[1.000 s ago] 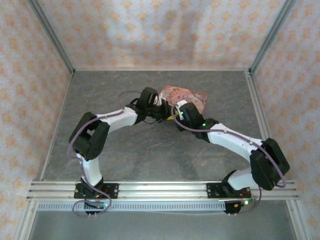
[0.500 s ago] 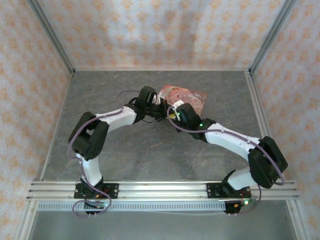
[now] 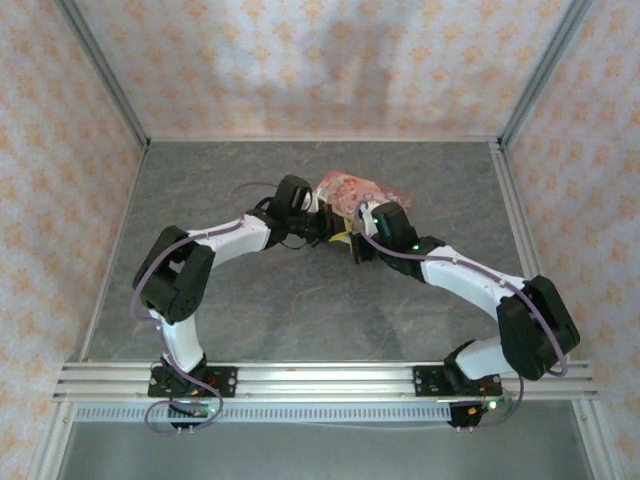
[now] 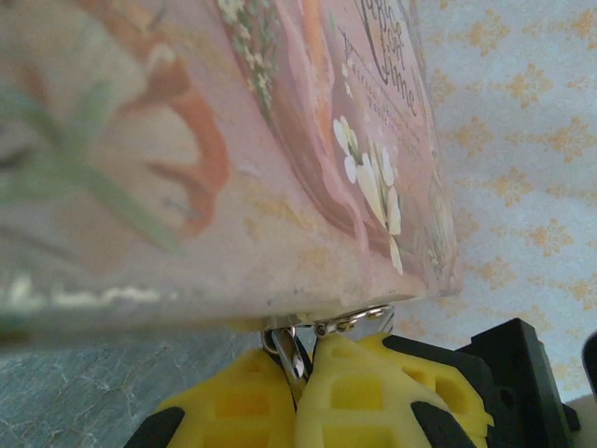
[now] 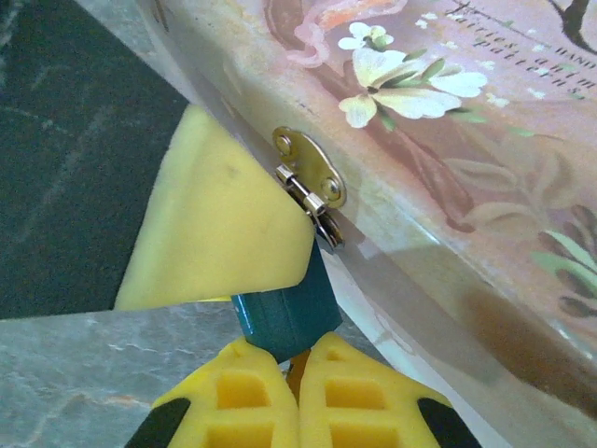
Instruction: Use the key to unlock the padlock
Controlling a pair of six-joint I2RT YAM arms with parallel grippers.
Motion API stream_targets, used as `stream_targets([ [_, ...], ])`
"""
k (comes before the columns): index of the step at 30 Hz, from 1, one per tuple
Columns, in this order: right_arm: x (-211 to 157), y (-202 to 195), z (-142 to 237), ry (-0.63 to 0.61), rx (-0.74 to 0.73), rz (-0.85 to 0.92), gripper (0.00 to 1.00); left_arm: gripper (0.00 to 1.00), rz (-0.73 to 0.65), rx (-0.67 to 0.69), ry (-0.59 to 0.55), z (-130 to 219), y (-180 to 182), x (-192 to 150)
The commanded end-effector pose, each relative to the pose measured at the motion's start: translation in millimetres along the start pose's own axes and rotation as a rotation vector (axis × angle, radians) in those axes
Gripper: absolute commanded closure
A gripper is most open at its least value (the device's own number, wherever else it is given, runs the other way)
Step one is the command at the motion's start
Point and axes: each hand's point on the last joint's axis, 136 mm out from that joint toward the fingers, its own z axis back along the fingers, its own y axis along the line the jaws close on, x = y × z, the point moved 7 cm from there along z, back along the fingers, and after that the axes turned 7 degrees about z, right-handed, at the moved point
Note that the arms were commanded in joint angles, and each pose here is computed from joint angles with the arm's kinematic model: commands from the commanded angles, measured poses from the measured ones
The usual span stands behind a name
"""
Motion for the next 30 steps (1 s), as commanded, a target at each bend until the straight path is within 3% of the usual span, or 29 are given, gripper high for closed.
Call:
stream_targets([
  [1, 7, 8, 2, -0.055, 0.142, -0.134, 1.00, 1.00, -0.120, -0.130, 0.025, 20, -41, -10],
  [13, 2, 4, -5, -0.069, 0.194, -0.221, 1.00, 1.00, -0.137, -0.063, 0.015, 20, -23, -14],
  [15, 1, 3, -7, -0.058, 0.187, -0.223, 1.00, 0.90, -0.137, -0.036, 0.014, 19, -17, -16],
  [16, 0, 2, -8, -0.052, 0.182, -0.221, 1.00, 0.81, -0.136, -0.016, 0.011, 19, -13, -16],
  [20, -10, 0, -14, -0.013, 0.166, -0.217, 1.00, 0.68, -0.130, 0.017, -0.006, 21, -5, -18],
  [30, -30, -3, -26, 0.055, 0.154, -0.217, 1.00, 0.68, -0.114, 0.094, -0.043, 20, 11, -16],
])
